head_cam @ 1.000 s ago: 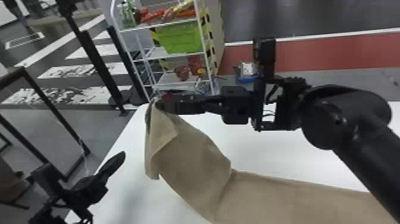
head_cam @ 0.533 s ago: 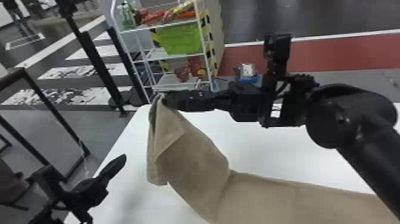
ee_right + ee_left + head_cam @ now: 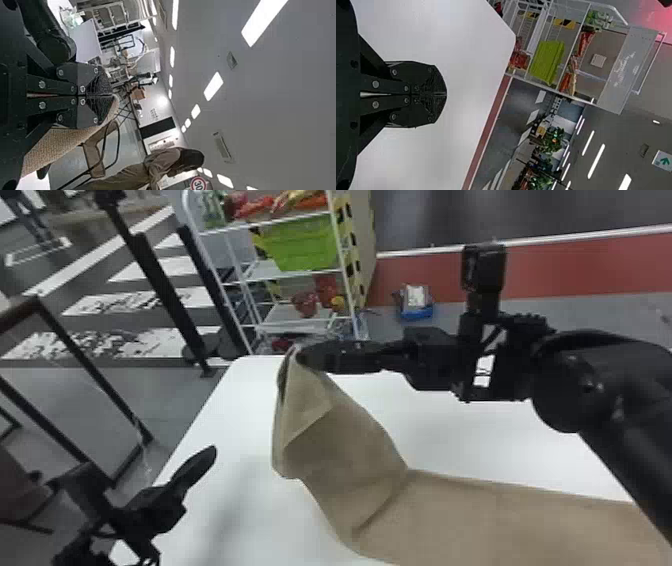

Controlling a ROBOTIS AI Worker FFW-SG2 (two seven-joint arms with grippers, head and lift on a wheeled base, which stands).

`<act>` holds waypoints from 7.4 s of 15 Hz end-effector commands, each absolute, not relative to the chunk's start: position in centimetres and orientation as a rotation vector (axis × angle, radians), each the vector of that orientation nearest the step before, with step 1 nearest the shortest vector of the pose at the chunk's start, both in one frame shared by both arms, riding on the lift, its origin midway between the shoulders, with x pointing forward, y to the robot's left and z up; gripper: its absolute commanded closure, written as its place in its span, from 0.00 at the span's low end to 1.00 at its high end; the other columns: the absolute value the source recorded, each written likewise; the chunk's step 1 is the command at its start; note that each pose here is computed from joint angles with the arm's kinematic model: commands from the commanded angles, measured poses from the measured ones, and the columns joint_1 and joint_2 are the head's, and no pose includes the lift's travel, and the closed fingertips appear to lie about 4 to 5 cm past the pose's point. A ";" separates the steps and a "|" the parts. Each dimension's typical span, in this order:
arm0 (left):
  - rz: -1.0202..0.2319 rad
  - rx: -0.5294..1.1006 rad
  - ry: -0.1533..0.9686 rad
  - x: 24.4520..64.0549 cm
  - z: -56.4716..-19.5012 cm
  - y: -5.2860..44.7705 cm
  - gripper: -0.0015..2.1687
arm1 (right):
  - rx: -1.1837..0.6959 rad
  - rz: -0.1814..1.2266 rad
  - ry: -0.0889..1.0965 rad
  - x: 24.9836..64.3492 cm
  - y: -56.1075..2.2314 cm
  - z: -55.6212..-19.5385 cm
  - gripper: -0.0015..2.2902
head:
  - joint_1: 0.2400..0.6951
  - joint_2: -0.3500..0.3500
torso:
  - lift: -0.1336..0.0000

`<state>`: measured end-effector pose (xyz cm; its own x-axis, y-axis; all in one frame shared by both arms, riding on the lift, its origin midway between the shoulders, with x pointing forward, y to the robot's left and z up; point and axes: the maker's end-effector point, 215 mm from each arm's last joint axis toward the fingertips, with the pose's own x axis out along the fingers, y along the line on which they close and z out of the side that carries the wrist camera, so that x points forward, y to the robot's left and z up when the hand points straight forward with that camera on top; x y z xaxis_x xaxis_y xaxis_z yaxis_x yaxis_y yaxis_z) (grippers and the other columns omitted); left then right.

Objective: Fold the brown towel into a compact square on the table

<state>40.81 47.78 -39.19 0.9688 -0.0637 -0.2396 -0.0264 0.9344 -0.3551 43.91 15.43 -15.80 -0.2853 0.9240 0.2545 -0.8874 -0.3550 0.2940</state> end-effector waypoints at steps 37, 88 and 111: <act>-0.256 -0.523 0.490 36.7 -40.8 38.6 0.74 | 0.537 0.877 0.675 40.5 -25.7 -43.7 0.59 | 1.00 0.85 | 0.07; -0.371 -0.488 0.544 37.3 -42.2 34.0 0.79 | 0.133 0.486 1.020 36.2 -15.0 -44.0 0.26 | 1.00 0.91 | 0.07; -0.363 -0.470 0.558 36.6 -41.2 33.3 0.79 | 0.475 0.430 0.804 37.7 -30.6 -36.3 0.63 | 1.00 0.67 | 0.07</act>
